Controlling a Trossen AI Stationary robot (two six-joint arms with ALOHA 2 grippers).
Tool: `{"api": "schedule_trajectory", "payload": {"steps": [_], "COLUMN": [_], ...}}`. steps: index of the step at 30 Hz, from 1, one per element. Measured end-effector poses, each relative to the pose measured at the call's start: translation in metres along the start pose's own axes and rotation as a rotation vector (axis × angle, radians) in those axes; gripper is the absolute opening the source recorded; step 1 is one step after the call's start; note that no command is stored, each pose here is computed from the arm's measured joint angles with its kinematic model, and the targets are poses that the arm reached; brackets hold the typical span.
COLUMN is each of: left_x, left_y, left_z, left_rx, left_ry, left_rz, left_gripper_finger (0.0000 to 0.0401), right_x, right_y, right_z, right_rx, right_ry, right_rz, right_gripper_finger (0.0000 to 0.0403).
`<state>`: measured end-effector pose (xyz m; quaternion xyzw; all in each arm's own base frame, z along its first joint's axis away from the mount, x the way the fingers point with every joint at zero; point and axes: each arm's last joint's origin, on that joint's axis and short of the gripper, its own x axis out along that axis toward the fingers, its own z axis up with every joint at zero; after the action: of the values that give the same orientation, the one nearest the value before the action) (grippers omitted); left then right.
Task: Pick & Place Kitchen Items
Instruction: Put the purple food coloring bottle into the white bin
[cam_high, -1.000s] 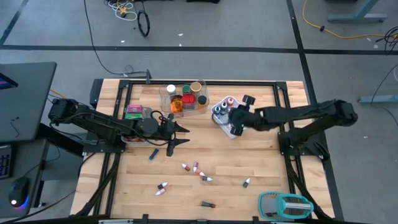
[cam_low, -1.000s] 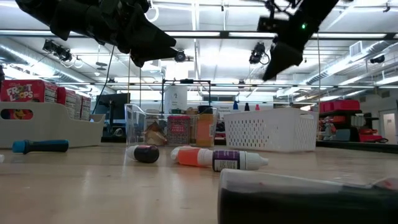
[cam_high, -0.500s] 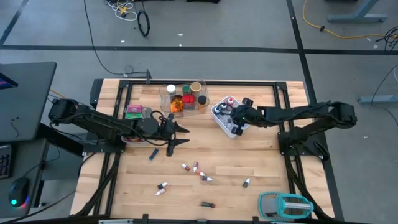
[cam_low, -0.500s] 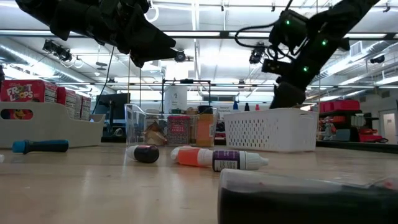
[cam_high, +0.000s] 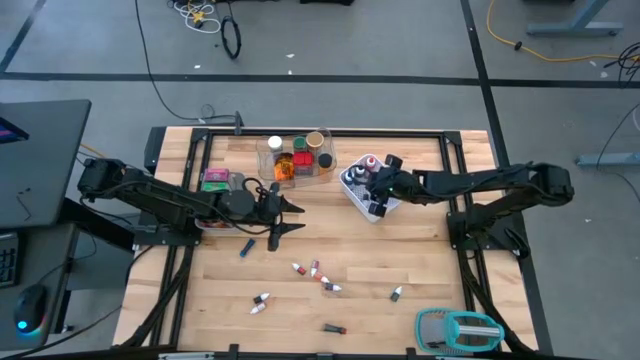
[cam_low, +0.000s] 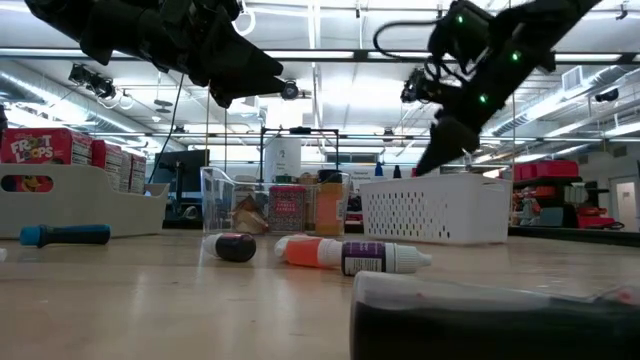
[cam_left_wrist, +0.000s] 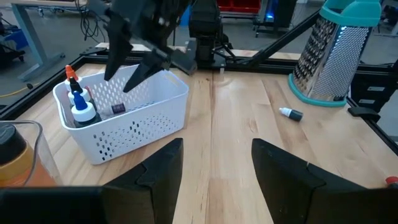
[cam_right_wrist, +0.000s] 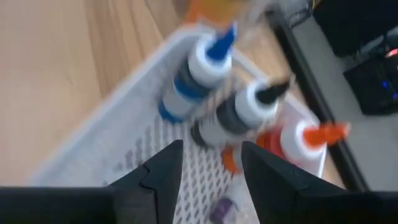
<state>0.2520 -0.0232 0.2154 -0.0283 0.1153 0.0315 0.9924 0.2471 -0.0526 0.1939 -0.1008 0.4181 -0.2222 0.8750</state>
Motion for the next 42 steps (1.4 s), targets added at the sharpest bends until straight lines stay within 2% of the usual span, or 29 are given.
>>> {"api": "schedule_trajectory", "payload": {"steps": [5, 9, 17, 24, 32, 35, 42], "left_x": [0.0, 0.0, 0.0, 0.0, 0.0, 0.0, 0.0], "left_y": [0.0, 0.0, 0.0, 0.0, 0.0, 0.0, 0.0], "left_z": [0.0, 0.0, 0.0, 0.001, 0.0, 0.0, -0.001], "left_rx": [0.0, 0.0, -0.009, -0.013, -0.012, -0.015, -0.036], "left_ry": [0.0, 0.0, 0.0, -0.007, 0.0, 0.0, 0.009], "left_rz": [0.0, 0.0, 0.0, -0.001, 0.0, 0.0, -0.004], "left_gripper_finger": [0.0201, 0.0201, 0.0201, 0.0201, 0.0201, 0.0201, 0.0201], "right_x": [-0.019, -0.034, -0.058, -0.063, -0.035, -0.021, -0.004], "right_y": [0.003, 0.015, 0.067, 0.128, 0.196, 0.213, 0.25], "right_z": [0.03, 0.049, 0.052, 0.056, 0.043, 0.031, -0.003], "right_rx": [-0.006, -0.004, -0.075, -0.023, -0.028, 0.014, 0.02], "right_ry": [-0.042, -0.122, -0.244, -0.381, -0.458, -0.407, -0.302], "right_rz": [0.012, 0.153, 0.347, 0.522, 0.614, 0.641, 0.656], "right_gripper_finger": [0.017, 0.0164, 0.0182, 0.0218, 0.0223, 0.0219, 0.021]}}
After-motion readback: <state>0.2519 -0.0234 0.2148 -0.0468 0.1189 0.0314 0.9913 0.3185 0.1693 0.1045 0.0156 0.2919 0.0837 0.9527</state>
